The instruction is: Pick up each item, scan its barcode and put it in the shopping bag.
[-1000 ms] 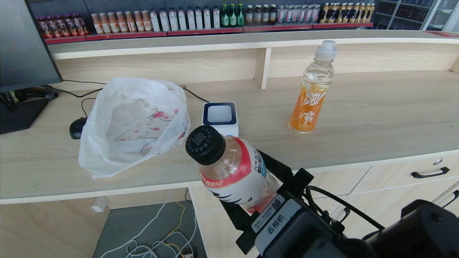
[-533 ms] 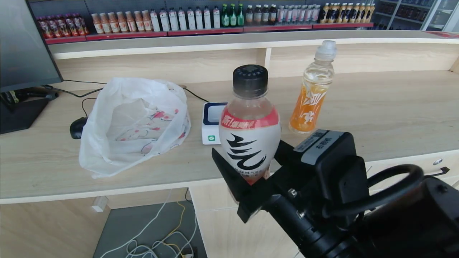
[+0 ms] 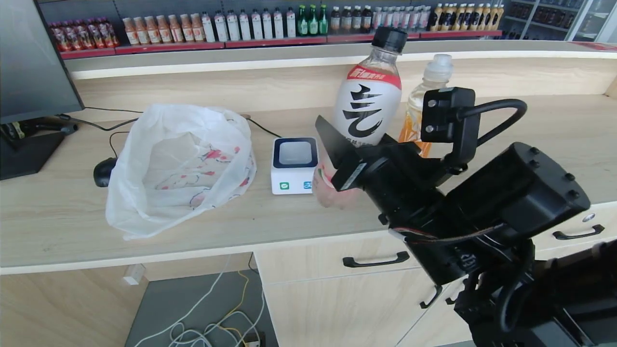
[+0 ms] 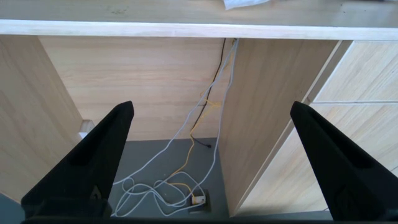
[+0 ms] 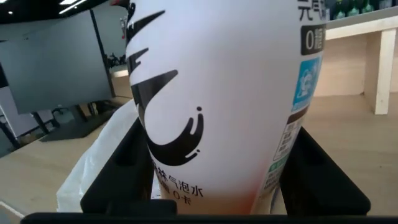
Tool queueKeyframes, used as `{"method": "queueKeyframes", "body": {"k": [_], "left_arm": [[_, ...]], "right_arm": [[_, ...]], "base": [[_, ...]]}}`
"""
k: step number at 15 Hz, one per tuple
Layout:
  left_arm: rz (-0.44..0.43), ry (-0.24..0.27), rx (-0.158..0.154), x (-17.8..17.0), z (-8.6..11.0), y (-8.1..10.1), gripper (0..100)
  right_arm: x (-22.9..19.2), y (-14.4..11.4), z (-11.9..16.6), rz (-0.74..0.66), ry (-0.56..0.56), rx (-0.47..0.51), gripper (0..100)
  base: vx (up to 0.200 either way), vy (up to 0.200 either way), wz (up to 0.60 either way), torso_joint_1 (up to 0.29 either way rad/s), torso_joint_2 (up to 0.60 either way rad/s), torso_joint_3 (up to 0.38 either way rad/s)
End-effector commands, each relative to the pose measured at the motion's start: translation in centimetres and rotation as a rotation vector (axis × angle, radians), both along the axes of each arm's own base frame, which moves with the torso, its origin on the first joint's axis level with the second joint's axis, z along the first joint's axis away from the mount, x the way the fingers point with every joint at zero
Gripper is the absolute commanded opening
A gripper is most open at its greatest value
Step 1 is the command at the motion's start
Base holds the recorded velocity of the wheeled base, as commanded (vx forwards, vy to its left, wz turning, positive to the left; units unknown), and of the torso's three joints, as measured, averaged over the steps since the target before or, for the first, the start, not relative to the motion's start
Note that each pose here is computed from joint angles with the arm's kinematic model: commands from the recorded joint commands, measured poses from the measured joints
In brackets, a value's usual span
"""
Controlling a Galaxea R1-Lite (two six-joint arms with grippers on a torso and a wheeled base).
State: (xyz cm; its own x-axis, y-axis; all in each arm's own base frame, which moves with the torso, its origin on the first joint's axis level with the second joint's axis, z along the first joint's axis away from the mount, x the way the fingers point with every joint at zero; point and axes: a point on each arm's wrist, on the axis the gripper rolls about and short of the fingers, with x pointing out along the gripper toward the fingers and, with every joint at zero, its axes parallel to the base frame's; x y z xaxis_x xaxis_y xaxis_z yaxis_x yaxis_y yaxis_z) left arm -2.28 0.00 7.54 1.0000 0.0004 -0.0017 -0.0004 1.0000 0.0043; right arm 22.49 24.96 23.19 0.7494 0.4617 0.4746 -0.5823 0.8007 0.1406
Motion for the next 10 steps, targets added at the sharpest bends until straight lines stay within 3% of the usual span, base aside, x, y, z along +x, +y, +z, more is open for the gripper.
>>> {"method": "queueKeyframes", "body": {"k": [1,5,10], "left_arm": [[0.001,0.000,0.000,0.0,0.0,0.0,100],[0.001,0.000,0.002,0.0,0.0,0.0,100],[0.001,0.000,0.002,0.0,0.0,0.0,100]], "right_arm": [[1.7,-0.7,0.8,-0.002,-0.038,0.042,0],[4.0,-2.5,2.2,-0.135,-0.054,0.116,0],[4.1,-2.6,2.3,-0.129,-0.052,0.128,0]], "base": [[0.000,0.000,0.00,0.000,0.00,0.000],[0.000,0.000,0.00,0.000,0.00,0.000],[0.000,0.000,0.00,0.000,0.00,0.000]]}}
